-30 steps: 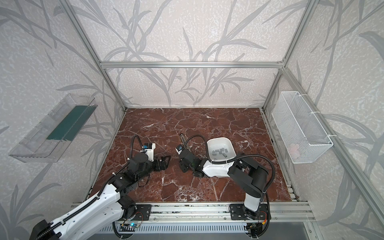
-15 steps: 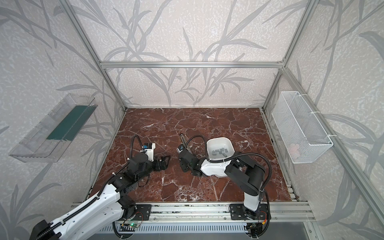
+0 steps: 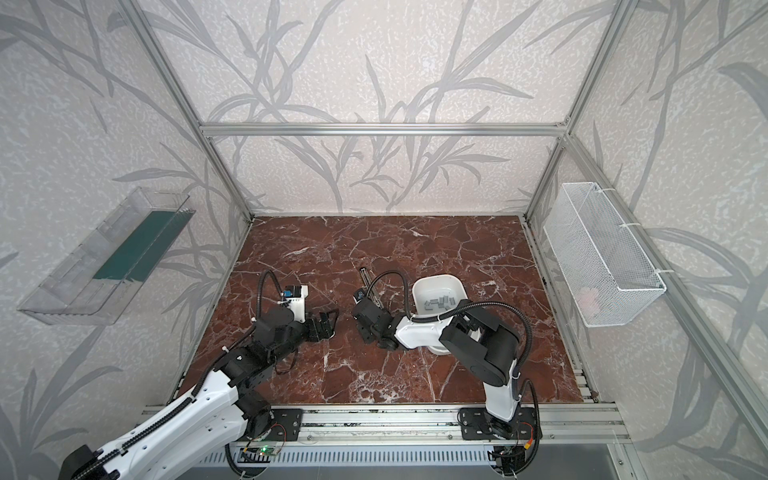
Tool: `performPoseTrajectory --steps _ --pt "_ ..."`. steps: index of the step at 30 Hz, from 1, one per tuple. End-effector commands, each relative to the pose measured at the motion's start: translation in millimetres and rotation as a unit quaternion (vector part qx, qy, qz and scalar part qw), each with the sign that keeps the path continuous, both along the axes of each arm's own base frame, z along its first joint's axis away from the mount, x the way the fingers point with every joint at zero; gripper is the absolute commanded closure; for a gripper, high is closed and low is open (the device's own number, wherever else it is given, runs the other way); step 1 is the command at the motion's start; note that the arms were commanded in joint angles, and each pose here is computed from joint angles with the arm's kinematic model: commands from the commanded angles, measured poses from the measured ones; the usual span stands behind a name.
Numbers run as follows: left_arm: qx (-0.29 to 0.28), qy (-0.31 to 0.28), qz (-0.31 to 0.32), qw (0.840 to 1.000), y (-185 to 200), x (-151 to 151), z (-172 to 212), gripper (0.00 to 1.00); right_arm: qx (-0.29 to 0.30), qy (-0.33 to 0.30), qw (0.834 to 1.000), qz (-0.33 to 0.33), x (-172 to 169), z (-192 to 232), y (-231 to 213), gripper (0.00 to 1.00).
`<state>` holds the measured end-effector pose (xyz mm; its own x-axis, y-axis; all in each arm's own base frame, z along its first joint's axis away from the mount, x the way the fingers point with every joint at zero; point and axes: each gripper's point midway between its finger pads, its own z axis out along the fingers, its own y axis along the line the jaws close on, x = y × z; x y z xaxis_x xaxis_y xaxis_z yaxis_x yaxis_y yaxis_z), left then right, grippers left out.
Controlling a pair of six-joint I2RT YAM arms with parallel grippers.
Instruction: Load the staples into the stapler
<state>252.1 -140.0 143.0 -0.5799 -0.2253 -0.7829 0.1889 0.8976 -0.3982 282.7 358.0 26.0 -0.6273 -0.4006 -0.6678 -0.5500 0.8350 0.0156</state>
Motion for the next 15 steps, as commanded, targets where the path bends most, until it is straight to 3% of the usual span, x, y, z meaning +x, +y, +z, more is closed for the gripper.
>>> performPoseTrajectory --steps 1,7,15 --pt "0.005 -0.007 0.021 1.000 7 4 -4 0.04 -0.007 0.013 1.000 0.002 -2 -11 -1 0.75" --pt "-0.015 0.021 0.043 0.999 12 10 -15 0.02 0.018 0.012 0.999 0.040 -16 -8 11 0.80" --pt "-0.085 0.053 0.041 0.994 15 22 -26 0.02 0.049 0.002 0.996 0.074 -47 -6 24 0.82"
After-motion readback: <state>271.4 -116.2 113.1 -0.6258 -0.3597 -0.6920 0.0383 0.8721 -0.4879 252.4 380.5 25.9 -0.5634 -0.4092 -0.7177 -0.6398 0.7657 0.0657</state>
